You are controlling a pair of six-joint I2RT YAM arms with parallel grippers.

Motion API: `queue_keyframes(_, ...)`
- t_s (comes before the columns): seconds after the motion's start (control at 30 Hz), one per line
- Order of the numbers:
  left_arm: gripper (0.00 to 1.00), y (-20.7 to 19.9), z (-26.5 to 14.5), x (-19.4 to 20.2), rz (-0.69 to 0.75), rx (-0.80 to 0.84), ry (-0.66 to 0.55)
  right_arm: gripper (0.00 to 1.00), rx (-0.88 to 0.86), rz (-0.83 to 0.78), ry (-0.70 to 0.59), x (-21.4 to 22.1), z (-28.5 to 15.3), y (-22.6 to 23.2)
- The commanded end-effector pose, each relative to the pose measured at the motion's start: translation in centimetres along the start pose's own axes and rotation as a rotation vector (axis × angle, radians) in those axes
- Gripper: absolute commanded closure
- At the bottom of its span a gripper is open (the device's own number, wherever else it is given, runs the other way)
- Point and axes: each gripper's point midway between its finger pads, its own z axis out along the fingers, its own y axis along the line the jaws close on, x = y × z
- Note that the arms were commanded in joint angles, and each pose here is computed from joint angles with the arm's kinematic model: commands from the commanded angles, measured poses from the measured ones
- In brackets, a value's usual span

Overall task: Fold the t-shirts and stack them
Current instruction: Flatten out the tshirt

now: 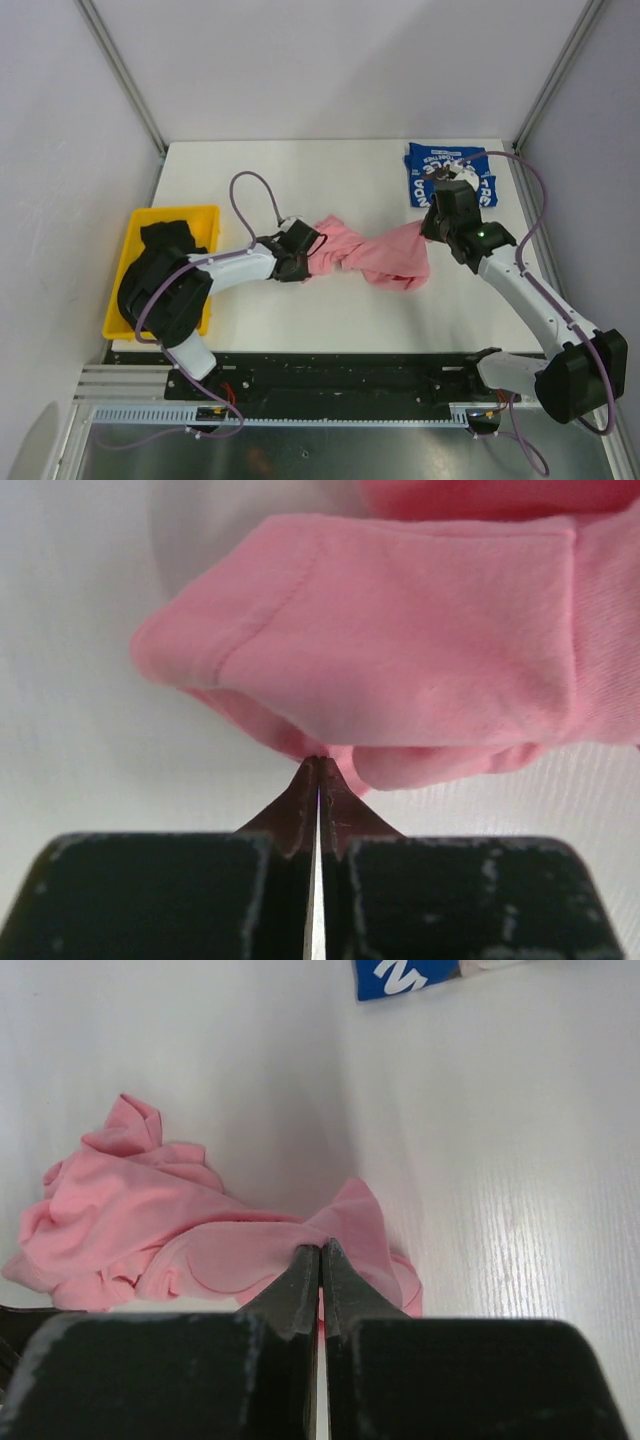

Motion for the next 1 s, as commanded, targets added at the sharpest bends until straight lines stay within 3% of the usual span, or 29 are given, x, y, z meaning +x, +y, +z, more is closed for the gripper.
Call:
queue_keyframes(0.0, 1.00, 0.8, -3.5, -5.9, -0.078, -0.040, -0.164, 1.00, -0.009, 0.037, -0.098, -3.4, -1.6, -0.8)
queue_keyframes(0.23, 1.00, 4.5, -11.3, -16.1, -0.216, -0.023, -0.399, 1.00, 0.065, 0.123, -0.174, -6.7, -3.7, -4.9)
queue_keyframes(0.43, 1.00, 7.0, -15.0, -21.0, -0.269, -0.020, -0.498, 1.00, 0.098, 0.168, -0.209, -7.8, -4.9, -7.1)
queue_keyframes(0.77, 1.00, 9.9, -14.1, -22.4, -0.330, -0.021, -0.471, 1.00, 0.150, 0.211, -0.206, -8.0, -4.6, -9.0)
queue_keyframes(0.97, 1.00, 8.3, -13.0, -18.8, -0.297, 0.071, -0.375, 1.00, 0.211, 0.258, -0.199, -8.9, -1.2, -11.4)
